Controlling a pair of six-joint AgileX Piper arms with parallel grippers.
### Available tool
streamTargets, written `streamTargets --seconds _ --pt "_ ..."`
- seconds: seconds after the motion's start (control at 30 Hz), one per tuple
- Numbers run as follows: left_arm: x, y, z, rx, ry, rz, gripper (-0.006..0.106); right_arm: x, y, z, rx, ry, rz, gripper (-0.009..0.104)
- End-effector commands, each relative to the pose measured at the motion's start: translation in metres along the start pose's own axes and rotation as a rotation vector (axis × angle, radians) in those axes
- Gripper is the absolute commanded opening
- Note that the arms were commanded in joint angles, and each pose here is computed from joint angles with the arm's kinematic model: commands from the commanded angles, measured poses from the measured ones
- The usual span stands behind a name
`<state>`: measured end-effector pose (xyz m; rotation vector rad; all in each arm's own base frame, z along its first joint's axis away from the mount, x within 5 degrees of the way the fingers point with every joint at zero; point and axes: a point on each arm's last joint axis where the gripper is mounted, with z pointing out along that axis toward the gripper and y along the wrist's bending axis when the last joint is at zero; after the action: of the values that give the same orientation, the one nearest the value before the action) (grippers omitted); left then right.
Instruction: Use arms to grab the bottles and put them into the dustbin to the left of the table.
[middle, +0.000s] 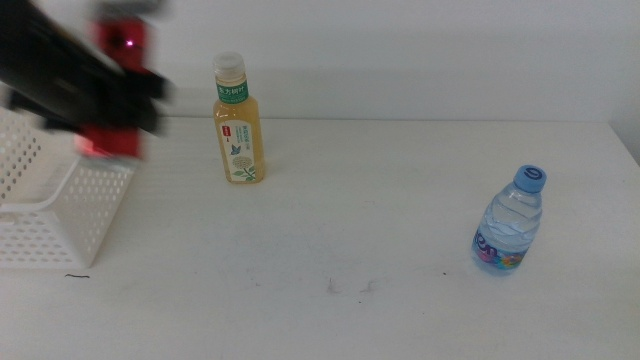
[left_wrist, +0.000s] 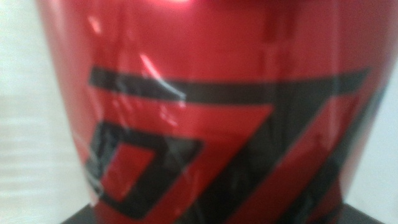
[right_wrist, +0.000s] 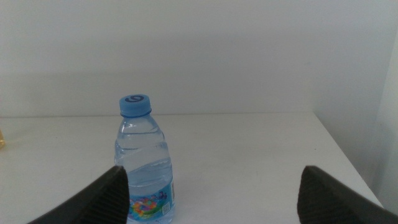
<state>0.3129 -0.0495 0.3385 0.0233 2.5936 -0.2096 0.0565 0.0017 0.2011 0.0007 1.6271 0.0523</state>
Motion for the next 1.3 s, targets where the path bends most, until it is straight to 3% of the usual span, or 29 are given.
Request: streamTargets --seconds 0.0,0.13,0.3,0.53,0.93,1.1,1.17,1.27 --pt "-0.012 0.029 -0.026 -0.048 -0.040 -0.089 0.000 0.000 0.000 0.000 -0.001 -0.009 -0.008 0.093" --pt "-0.023 0.076 -0.051 -0.113 -0.101 -0.198 0.000 0.000 0.000 0.000 -0.001 -0.009 -0.008 0.093" --pt "-0.031 0.115 -0.048 -0.078 -0.126 -0.234 0.000 0.000 0.000 0.000 -0.001 -0.009 -0.010 0.093" --pt "-0.034 0.157 0.005 -0.168 -0.030 -0.213 -0.001 0.000 0.000 0.000 -0.001 -0.009 -0.010 0.093" --pt "-0.029 0.189 0.104 -0.148 0.081 -0.150 0.001 0.000 0.000 0.000 -0.001 -0.009 -0.010 0.093" --pt "-0.028 0.191 0.123 -0.143 0.083 -0.155 0.020 0.000 0.000 0.000 -0.001 -0.009 -0.010 0.093" --pt "-0.029 0.189 0.127 -0.156 0.077 -0.133 0.037 0.000 0.000 0.000 -0.001 -0.009 -0.010 0.093" --pt "-0.030 0.188 0.128 -0.176 0.075 -0.111 0.071 0.000 0.000 0.000 -0.001 -0.009 -0.010 0.093"
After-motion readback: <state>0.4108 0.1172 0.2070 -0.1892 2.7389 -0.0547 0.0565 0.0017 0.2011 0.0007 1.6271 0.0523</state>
